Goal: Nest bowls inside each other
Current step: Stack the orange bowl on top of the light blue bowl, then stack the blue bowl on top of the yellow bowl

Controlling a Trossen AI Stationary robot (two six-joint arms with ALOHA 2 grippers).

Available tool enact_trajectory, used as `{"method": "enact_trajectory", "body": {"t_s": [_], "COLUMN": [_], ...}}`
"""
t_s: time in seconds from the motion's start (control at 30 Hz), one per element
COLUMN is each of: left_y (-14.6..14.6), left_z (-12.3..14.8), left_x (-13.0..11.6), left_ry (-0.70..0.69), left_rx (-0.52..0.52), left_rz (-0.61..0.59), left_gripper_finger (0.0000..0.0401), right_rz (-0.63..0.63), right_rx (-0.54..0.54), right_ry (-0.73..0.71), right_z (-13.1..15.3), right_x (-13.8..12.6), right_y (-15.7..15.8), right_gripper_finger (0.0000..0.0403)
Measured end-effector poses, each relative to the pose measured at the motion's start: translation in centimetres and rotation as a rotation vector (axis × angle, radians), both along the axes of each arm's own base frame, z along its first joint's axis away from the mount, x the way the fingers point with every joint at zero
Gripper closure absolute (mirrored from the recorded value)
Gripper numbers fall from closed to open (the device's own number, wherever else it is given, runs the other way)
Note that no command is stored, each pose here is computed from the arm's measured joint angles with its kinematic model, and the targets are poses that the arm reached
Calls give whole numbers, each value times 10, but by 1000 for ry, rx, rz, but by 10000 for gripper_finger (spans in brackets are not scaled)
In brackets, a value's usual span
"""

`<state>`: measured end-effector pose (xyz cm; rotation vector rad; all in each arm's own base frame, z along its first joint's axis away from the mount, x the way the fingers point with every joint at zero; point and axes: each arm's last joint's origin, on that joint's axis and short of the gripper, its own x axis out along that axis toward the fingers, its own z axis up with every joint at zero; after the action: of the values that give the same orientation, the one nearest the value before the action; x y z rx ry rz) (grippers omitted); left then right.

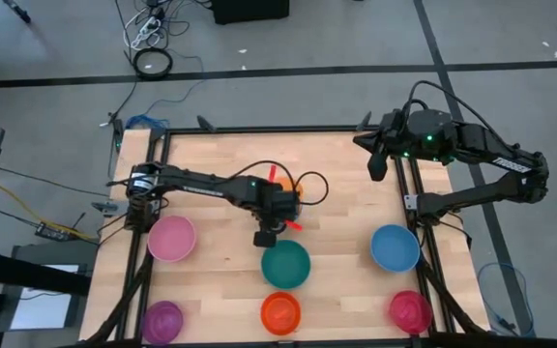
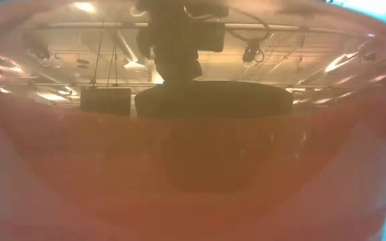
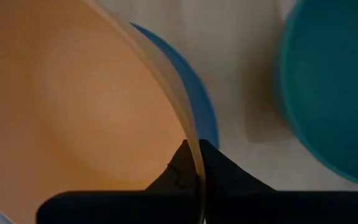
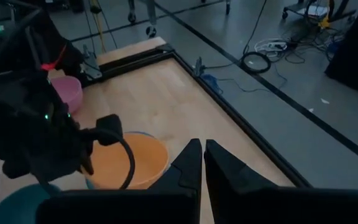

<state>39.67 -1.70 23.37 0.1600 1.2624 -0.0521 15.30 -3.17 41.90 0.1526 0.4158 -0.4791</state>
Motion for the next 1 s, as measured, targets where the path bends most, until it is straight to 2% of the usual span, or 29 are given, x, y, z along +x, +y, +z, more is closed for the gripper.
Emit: {"method": "enact_trajectory", "body": {"t_s": [0.17,0.37,0.5,0.7,0.87,1.0], "left_y": [2,-3,-9,-30,-46,-55], "left_z": [4,8,23,63,99,126], "left_x": [-2,-6,-9,-15,-27,-50], "left_ry": [-8,35,55,45,30,39], "left_rx": [62,51,41,92,146,209], "left_rz": [23,46,76,110,131,192], "left_gripper_finger": [368,296,247,200,193,193], "right_rz": [21,24,15,-53,-31,-71], "right_rx": [19,74,109,310,493,598], "right_ry": [19,73,115,337,429,543], "right_z": [-2,-8,-12,-41,-78,-119], "right_x": [-1,-4,-8,-22,-19,-17], "right_y": [1,2,3,13,38,60], "right_gripper_finger": [391,379,369,366,366,366]}}
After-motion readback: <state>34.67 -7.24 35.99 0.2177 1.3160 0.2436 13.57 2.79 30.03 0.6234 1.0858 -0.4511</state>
